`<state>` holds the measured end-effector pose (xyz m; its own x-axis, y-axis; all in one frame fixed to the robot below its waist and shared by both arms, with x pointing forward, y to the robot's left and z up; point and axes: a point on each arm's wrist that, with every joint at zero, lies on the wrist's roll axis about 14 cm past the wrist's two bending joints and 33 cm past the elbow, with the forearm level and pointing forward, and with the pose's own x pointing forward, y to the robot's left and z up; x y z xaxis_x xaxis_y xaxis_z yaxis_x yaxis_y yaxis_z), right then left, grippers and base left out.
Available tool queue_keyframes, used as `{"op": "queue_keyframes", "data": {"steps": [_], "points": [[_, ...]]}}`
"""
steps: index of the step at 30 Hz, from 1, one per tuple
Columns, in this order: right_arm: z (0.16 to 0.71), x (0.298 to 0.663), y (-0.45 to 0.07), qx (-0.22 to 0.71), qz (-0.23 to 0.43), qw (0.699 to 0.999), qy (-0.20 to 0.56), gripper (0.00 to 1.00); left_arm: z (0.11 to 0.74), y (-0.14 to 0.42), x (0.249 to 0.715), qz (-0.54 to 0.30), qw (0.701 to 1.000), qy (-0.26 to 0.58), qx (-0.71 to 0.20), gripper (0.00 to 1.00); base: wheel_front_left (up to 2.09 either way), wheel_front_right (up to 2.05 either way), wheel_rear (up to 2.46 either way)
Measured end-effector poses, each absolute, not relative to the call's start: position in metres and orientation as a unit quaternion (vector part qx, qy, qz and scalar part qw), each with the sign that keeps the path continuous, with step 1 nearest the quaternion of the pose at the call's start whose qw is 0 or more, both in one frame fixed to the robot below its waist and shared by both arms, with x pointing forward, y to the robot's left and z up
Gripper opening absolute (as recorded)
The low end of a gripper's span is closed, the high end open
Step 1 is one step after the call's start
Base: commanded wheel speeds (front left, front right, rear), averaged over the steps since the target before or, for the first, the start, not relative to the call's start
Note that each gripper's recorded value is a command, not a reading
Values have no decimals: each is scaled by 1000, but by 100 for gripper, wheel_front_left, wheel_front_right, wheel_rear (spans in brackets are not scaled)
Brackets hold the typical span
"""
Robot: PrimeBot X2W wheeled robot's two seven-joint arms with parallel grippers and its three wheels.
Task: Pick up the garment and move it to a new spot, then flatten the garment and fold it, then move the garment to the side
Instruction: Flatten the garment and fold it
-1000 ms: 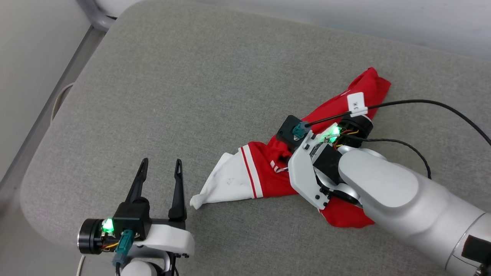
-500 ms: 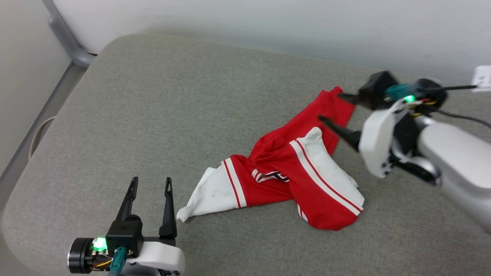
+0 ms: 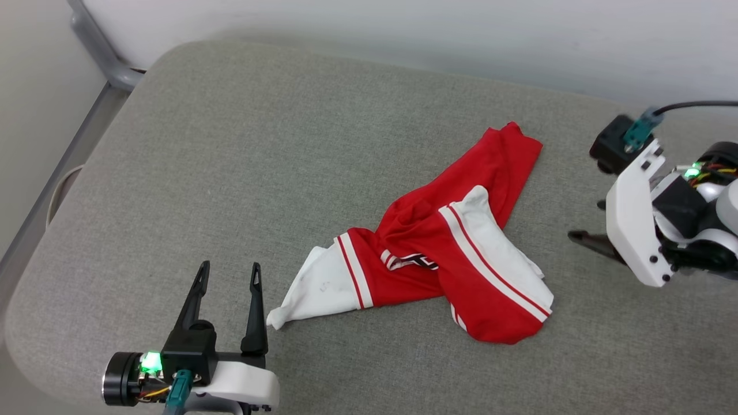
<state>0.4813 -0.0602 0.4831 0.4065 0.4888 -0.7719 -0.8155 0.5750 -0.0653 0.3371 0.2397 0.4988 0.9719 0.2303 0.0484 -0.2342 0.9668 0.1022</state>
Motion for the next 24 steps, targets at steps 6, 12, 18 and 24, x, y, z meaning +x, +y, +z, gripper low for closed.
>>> {"op": "queue_keyframes", "data": {"steps": [6,12,18,24], "points": [[444,468,-63,-258,408,757,439,100,494,240,343,118,992,-10,52,100,0,0,0],[408,460,-46,-265,429,723,472,100,486,241,350,121,991,3,51,100,0,0,0],[373,452,-40,-269,439,694,503,100,479,244,359,126,990,14,53,100,0,0,0],[357,449,-42,-290,437,677,516,100,474,243,365,124,991,20,54,100,0,0,0]]}}
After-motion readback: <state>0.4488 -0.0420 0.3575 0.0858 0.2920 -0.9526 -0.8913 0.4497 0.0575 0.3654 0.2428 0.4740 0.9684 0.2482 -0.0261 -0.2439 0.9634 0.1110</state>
